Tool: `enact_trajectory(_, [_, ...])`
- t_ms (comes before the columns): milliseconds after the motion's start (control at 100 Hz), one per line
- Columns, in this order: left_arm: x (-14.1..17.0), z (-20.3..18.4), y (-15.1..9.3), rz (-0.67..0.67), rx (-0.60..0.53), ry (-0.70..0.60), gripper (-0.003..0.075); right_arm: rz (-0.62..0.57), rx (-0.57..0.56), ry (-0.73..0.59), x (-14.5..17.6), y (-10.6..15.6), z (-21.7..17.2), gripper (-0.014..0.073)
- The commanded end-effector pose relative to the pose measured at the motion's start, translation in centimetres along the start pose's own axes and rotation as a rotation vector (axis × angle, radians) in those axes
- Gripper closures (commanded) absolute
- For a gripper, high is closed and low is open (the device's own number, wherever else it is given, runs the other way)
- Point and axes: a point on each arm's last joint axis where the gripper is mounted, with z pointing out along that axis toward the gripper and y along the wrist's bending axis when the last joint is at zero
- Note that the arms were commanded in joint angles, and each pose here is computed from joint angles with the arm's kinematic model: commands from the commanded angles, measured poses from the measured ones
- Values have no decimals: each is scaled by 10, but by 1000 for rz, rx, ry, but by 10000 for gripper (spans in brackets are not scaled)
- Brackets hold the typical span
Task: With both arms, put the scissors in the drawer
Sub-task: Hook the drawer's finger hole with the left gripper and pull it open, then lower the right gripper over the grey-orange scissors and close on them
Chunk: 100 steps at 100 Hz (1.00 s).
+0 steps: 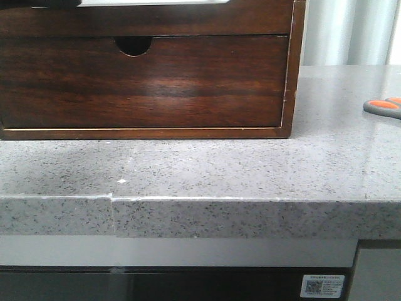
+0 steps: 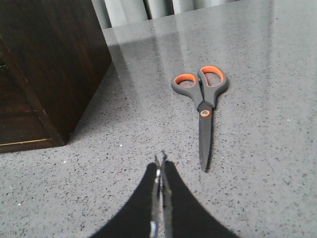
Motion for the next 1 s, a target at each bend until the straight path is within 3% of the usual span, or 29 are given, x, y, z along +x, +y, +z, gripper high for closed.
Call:
enact_trajectory(0, [-12,-7,14,-71,-67,-66,738,-7,-6,-100,-18,2,-1,656])
enact_trajectory(230, [-21,-25,5,-66,-82,-129,738,-7,-6,-100,-18,2,-1,656])
enact_trajectory(790, [-40,-88,-49,-53,-125,-249,735,-7,-6,-100,-18,2,-1,656])
enact_trajectory(880, [-40,-88,-50,-54,-123,-249,677,-7,-6,-102,-18,2,-1,656])
enact_trajectory(990, [-41,-89,-50,-54,-124,-264,538,-7,-6,-102,-18,2,-1,656])
